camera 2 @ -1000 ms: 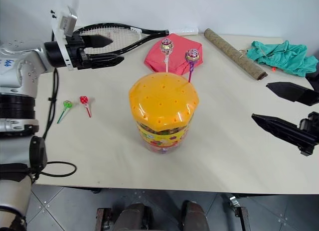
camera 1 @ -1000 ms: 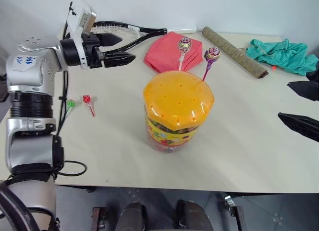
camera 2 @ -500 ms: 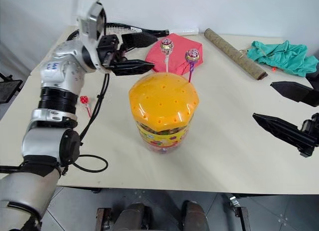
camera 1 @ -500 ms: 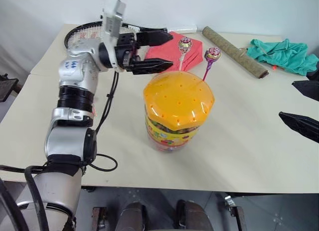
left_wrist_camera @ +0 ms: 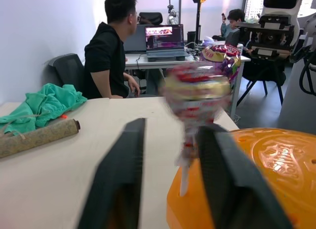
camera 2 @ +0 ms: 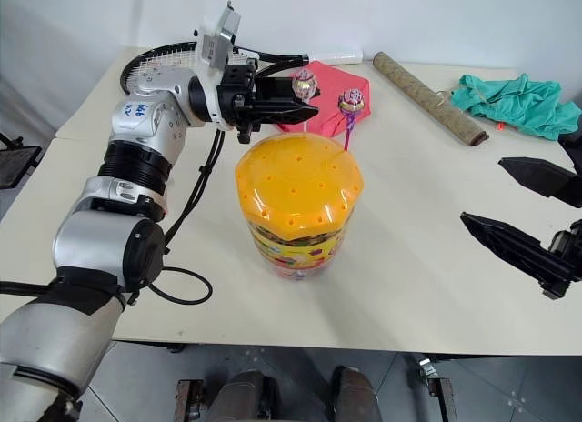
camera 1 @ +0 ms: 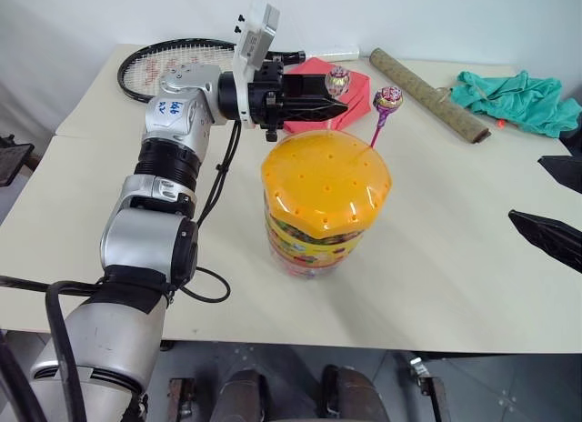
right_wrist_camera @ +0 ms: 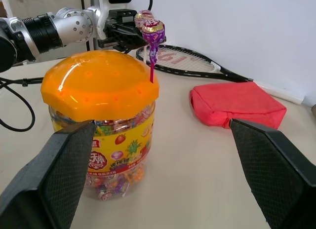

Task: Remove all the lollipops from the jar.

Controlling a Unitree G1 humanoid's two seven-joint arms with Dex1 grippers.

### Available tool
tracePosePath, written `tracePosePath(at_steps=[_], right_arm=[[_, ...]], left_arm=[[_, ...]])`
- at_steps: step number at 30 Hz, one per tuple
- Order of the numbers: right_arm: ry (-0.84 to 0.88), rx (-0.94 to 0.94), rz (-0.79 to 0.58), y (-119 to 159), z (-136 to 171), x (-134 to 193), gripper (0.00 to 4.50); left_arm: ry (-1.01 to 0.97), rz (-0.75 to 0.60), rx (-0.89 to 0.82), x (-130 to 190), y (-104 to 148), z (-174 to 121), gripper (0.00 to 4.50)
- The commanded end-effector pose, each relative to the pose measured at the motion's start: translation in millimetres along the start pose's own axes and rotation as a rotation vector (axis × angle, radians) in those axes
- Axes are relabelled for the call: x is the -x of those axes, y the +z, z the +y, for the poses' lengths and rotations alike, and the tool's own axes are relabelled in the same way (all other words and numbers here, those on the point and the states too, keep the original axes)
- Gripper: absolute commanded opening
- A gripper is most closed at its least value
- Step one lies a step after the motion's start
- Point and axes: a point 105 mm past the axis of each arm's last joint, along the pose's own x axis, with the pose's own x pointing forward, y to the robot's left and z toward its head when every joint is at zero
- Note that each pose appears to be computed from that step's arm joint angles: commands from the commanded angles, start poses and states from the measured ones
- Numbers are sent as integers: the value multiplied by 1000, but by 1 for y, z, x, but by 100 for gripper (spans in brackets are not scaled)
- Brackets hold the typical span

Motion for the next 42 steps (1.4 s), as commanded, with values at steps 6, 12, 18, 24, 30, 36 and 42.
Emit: tracePosePath(at_steps=[6,12,18,24,30,36,42], right_arm=[[-11,34,-41,7,-2,0,450],[21,24,-41,6,-6,-5,450],[60,10,-39,4,-12,-12,450],[104,-2,-43,2,-20,-20,450],[140,-10,-45,-2,-24,-27,450],[173,-18,-50,-5,-28,-33,450],[182,-16,-52,-6,-28,-35,450]], left_arm=[[88,-123,-70,-2,72,9,3],[436,-46,-38,35,89,37,3],[834,290,179,115,40,51,3],[1258,715,446,225,-24,19,3],[1515,981,583,291,-50,-24,3],[1751,1318,758,356,-69,-89,3],[1705,1339,881,354,-83,-108,26]])
